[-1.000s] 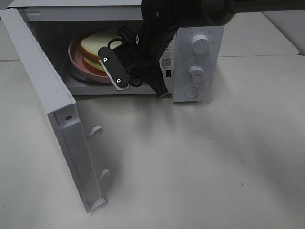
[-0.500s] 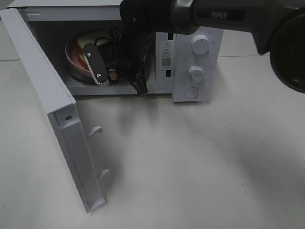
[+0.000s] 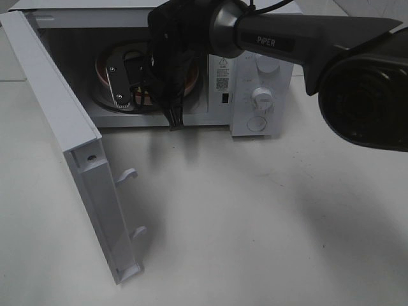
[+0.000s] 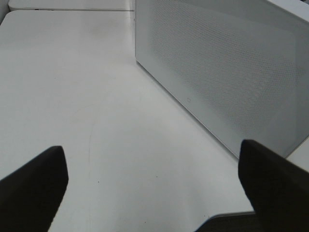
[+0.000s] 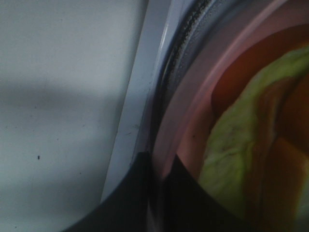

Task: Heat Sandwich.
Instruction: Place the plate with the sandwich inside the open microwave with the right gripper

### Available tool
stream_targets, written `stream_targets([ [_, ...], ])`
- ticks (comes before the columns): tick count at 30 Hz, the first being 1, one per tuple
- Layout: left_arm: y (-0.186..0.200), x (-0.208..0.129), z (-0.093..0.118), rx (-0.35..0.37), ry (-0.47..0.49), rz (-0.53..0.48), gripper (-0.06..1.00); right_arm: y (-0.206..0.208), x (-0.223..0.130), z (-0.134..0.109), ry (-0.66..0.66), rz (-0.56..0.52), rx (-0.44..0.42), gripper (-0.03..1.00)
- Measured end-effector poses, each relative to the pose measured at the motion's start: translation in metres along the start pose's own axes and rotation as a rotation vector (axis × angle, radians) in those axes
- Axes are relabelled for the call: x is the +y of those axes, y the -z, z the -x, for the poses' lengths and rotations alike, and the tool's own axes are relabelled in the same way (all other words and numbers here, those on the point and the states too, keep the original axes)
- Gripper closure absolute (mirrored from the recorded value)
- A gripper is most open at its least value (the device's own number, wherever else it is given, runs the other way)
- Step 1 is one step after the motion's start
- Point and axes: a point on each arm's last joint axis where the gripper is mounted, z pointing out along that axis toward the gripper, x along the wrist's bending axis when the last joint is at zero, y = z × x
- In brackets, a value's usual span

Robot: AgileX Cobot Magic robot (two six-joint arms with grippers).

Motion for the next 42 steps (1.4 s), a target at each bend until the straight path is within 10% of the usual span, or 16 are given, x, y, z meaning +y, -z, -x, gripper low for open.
stream_targets([
  [14, 0.0, 0.0, 0.0, 0.0, 0.0, 0.0, 0.06, -0.004, 0.0, 0.002, -0.043, -0.012, -0.013, 0.86],
  [26, 0.0, 0.0, 0.0, 0.0, 0.0, 0.0, 0.06, -0.001, 0.0, 0.003, -0.043, -0.018, -0.031, 0.36],
  [42, 0.0, 0.0, 0.0, 0.0, 0.0, 0.0, 0.06, 0.014, -0.008, -0.019, -0.031, 0.012, -0.029, 0.21],
])
